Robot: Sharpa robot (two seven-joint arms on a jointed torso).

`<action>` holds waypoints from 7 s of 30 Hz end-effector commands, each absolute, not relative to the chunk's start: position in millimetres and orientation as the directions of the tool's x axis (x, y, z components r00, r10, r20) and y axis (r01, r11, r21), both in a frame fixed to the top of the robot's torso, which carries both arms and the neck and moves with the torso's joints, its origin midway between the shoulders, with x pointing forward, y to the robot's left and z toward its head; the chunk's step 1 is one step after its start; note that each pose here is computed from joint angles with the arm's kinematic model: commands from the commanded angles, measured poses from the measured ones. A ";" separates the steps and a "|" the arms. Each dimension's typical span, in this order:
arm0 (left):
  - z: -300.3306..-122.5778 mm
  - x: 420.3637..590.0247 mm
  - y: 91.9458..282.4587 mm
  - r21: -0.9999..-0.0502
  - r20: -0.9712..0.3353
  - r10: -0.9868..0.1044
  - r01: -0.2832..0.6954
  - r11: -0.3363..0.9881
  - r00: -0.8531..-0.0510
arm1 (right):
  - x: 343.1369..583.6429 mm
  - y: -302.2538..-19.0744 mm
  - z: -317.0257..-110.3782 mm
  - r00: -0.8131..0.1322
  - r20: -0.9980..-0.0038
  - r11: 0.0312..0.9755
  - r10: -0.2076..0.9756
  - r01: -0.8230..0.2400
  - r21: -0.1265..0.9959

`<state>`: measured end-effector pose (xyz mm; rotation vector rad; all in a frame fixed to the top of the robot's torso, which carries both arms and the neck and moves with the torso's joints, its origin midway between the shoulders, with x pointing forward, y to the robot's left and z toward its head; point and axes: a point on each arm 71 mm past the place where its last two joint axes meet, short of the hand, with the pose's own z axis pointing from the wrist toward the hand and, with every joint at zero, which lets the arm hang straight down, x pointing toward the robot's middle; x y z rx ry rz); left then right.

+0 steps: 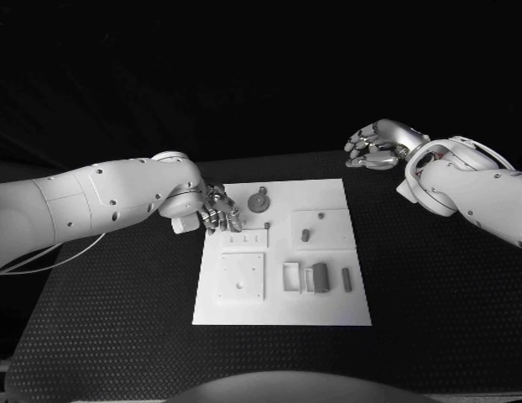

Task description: Assemble the parts on the task board

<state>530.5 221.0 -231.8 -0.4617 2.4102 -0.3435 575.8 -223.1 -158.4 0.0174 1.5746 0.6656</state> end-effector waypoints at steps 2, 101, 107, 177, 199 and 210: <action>-231.3 534.8 215.9 -0.329 -0.604 -0.382 -0.217 0.919 -0.700 | 574.7 -220.5 -156.6 -0.133 -0.903 0.816 0.408 -0.391 0.427; -257.2 532.1 193.0 -0.219 -0.610 -0.245 -0.137 0.966 -0.754 | 569.8 -204.4 -158.3 -0.196 -0.897 0.797 0.396 -0.413 0.441; -257.3 531.9 190.8 -0.225 -0.611 -0.246 -0.133 0.965 -0.752 | 569.8 -204.0 -158.4 -0.197 -0.897 0.796 0.395 -0.414 0.442; -257.5 520.7 193.5 -0.293 -0.645 -0.315 -0.155 0.943 -0.697 | 570.4 -206.9 -159.9 -0.212 -0.897 0.800 0.388 -0.406 0.442; -260.2 522.0 196.5 -0.261 -0.668 -0.280 -0.135 0.956 -0.689 | 570.4 -206.0 -160.2 -0.216 -0.896 0.798 0.387 -0.408 0.443; -261.3 521.9 196.0 -0.256 -0.664 -0.274 -0.133 0.957 -0.696 | 570.2 -206.0 -160.3 -0.218 -0.896 0.798 0.387 -0.408 0.444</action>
